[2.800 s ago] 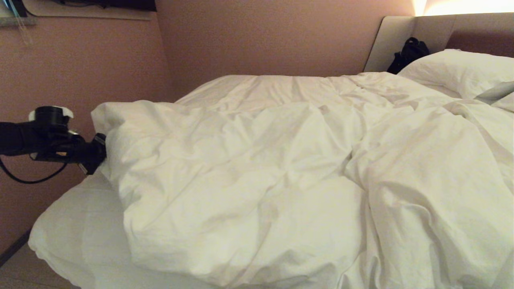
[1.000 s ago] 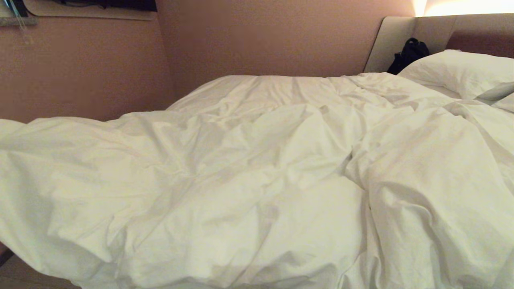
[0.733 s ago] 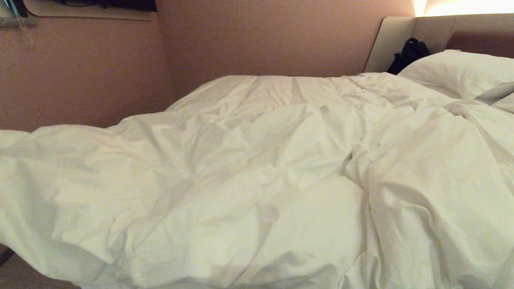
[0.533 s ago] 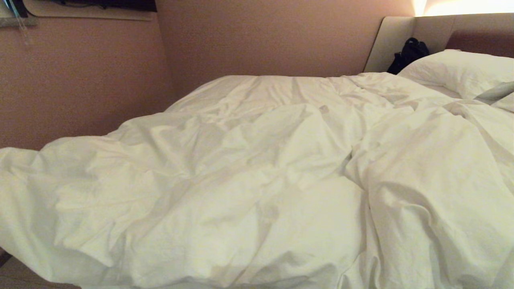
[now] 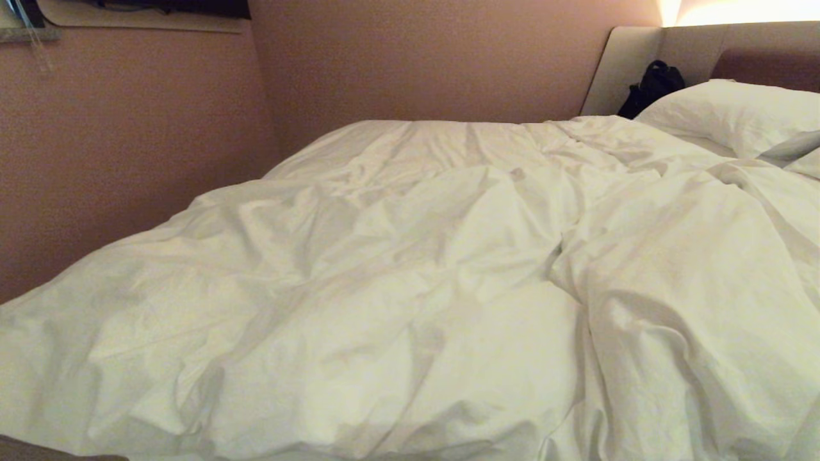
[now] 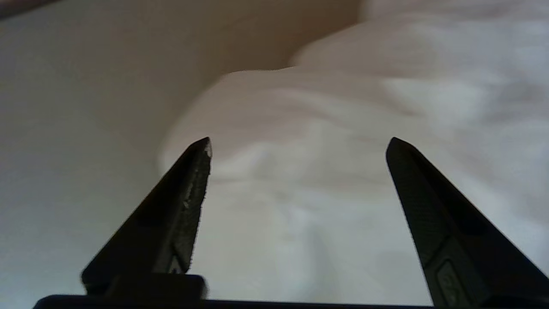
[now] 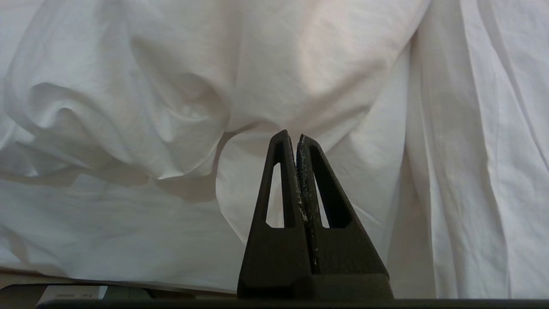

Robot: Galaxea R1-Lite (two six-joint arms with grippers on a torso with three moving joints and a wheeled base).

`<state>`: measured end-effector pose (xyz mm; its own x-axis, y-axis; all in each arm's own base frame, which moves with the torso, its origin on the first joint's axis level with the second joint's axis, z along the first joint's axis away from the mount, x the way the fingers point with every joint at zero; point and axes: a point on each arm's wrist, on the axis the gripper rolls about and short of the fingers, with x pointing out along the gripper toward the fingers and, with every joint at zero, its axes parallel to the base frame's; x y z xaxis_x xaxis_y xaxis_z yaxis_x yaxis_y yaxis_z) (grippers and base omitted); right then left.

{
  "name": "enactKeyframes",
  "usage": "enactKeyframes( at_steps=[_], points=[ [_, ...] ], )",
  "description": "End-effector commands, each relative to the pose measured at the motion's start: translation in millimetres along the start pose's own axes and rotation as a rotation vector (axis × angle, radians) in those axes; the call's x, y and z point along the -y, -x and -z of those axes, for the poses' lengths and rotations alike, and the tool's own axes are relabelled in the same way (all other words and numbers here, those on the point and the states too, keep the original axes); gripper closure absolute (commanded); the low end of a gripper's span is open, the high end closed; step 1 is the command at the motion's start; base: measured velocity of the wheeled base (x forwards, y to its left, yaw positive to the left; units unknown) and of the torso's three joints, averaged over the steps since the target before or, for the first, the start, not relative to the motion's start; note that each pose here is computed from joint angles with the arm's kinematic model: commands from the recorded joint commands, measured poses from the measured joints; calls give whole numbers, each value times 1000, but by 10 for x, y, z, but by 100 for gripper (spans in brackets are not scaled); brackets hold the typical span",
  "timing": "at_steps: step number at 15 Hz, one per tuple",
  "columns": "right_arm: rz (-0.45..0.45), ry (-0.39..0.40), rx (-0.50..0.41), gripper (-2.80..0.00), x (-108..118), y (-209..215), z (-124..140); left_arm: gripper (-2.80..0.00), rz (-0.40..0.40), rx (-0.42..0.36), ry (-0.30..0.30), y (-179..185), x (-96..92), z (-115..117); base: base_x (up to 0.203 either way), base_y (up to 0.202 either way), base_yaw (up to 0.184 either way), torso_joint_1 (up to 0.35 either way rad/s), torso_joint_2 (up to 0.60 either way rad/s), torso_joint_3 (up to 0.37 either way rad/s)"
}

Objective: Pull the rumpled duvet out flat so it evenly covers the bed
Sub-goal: Flatten the corners of the folded blanket

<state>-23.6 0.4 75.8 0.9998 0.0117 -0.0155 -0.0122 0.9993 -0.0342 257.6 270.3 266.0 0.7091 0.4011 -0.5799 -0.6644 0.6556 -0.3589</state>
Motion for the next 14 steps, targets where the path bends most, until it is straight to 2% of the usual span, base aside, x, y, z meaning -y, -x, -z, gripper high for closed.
enactKeyframes(
  at_steps=[1, 3, 6, 9, 10, 11, 14],
  points=[
    [-1, 1, 0, 0, 0, 0, 1, -280, 105, 16, 15, 252, 1, -51, 0, 0, 0, 0, 0, 0],
    [-1, 1, 0, 0, 0, 0, 1, -280, 211, -18, 24, 307, -10, -40, 0, 0, 0, 0, 0, 0],
    [-1, 1, 0, 0, 0, 0, 1, -280, 201, -69, 45, 129, -81, 6, 0, 0, 0, 0, 0, 0],
    [-1, 1, 0, 0, 0, 0, 1, -280, 176, -63, 59, 275, -156, 14, 0, 0, 0, 0, 0, 0],
    [-1, 1, 0, 0, 0, 0, 1, 0, 160, -72, 62, 331, -212, 60, 0, 0, 0, 0, 0, 0],
    [-1, 1, 0, 0, 0, 0, 1, 0, 140, -95, 55, 336, -304, 148, 0, 0, 0, 0, 0, 0],
    [-1, -1, 0, 0, 0, 0, 1, 0, 80, -178, -29, 283, -683, 503, 0, 0, 0, 0, 0, 0]
  ],
)
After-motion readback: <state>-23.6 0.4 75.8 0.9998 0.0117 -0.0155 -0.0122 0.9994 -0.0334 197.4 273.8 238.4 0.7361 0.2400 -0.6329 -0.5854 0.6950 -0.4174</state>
